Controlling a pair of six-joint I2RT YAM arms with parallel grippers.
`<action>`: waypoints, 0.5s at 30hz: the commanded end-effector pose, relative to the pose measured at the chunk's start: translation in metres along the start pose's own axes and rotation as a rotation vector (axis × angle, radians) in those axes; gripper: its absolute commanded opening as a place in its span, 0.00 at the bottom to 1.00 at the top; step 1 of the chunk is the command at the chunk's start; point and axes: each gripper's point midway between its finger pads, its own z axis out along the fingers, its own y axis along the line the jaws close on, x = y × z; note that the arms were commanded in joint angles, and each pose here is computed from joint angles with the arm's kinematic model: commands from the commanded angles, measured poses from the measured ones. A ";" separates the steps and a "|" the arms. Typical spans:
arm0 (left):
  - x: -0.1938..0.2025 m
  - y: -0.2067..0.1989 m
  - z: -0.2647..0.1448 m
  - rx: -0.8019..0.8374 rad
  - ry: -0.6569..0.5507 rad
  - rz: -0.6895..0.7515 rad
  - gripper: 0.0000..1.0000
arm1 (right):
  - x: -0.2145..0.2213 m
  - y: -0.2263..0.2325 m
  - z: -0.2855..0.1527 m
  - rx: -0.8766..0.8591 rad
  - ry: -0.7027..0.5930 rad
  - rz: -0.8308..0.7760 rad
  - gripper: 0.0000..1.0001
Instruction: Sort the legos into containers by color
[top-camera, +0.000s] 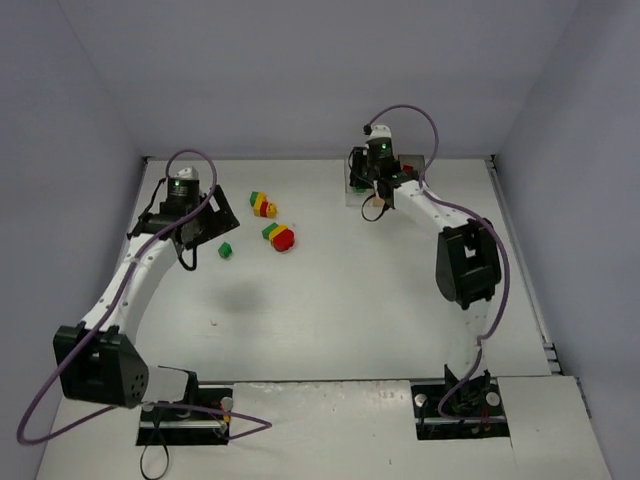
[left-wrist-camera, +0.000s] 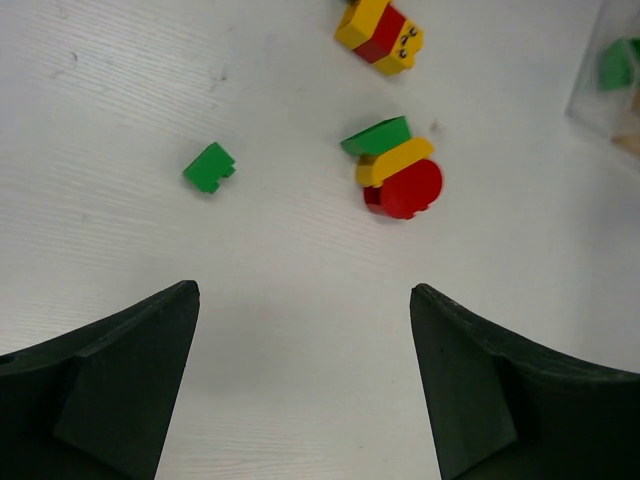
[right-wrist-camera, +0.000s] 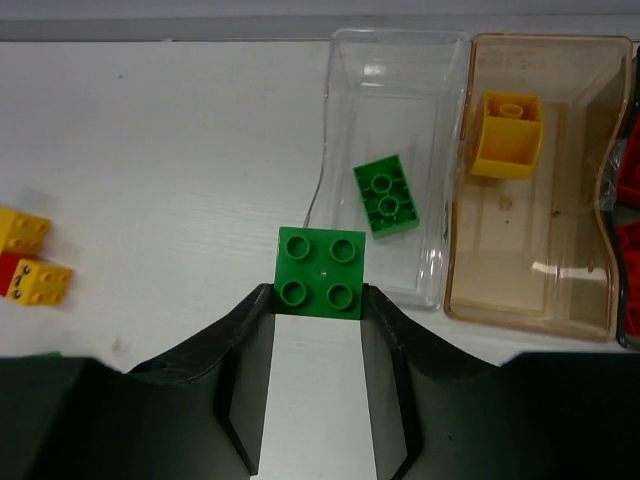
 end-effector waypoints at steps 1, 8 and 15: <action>-0.004 0.016 0.009 -0.063 0.035 0.163 0.80 | -0.040 -0.001 0.016 0.006 -0.081 -0.006 0.06; -0.006 0.028 0.044 -0.131 0.083 0.242 0.80 | -0.025 -0.011 0.061 -0.008 -0.036 -0.003 0.21; -0.004 0.033 0.079 -0.162 0.136 0.277 0.80 | -0.039 -0.013 0.057 -0.008 -0.060 -0.028 0.51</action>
